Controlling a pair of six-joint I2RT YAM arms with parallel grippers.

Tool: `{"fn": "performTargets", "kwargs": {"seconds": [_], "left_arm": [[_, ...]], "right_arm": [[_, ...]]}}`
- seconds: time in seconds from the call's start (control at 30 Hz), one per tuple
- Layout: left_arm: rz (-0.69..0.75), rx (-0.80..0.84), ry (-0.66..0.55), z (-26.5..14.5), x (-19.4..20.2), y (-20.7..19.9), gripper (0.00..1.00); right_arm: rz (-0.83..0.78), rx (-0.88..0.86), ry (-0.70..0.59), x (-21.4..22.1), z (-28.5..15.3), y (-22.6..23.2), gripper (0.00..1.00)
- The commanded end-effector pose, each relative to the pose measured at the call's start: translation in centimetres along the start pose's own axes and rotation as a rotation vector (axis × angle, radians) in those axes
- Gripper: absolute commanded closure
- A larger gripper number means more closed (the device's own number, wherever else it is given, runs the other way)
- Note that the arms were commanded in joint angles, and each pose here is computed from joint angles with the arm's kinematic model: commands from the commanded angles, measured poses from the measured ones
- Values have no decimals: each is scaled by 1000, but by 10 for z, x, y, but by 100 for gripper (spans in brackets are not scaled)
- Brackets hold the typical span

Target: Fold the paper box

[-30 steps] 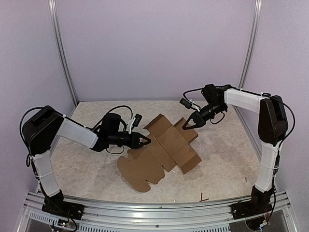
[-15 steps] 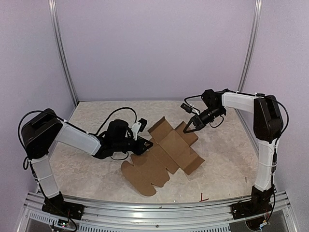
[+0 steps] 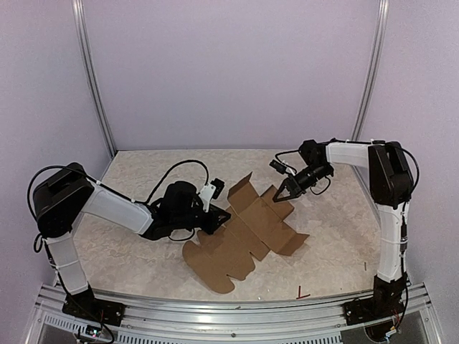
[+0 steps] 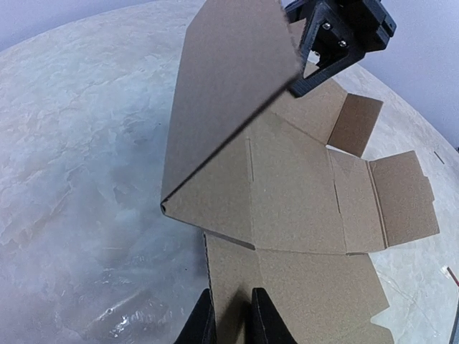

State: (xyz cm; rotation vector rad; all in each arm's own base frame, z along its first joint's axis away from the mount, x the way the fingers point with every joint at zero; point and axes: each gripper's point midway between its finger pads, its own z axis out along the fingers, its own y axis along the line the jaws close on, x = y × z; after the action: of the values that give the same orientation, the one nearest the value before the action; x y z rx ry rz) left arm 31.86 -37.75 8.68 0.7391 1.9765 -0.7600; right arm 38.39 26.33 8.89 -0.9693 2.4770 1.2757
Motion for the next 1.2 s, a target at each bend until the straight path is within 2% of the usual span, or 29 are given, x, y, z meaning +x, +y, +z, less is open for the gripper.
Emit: {"fn": "performTargets", "kwargs": {"seconds": [0.0, 0.13, 0.27, 0.37, 0.47, 0.57, 0.8, 0.97, 1.17], "left_arm": [[10, -14, 26, 2, 3, 3, 83], [4, 16, 61, 9, 12, 2, 83], [8, 12, 90, 13, 20, 8, 83], [21, -8, 103, 14, 25, 13, 83], [31, -17, 118, 15, 30, 17, 82], [29, -17, 129, 15, 35, 20, 81], [-5, 45, 137, 11, 38, 15, 76], [-23, 119, 151, 4, 36, 6, 75], [-13, 164, 167, 3, 38, -3, 77]], "right_arm": [[78, 28, 3, 3, 1, -27, 97], [42, 97, 28, 1, -5, -35, 79], [-75, 230, 3, -16, -35, -25, 63], [-181, 298, -52, -31, -65, 4, 55], [-304, 362, -77, -36, -72, 30, 52], [-388, 350, -43, -25, -48, 49, 52], [-359, 198, 136, 11, 39, 53, 64], [-314, 163, 216, 26, 74, 45, 69], [-270, 164, 277, 45, 96, 34, 75]]}}
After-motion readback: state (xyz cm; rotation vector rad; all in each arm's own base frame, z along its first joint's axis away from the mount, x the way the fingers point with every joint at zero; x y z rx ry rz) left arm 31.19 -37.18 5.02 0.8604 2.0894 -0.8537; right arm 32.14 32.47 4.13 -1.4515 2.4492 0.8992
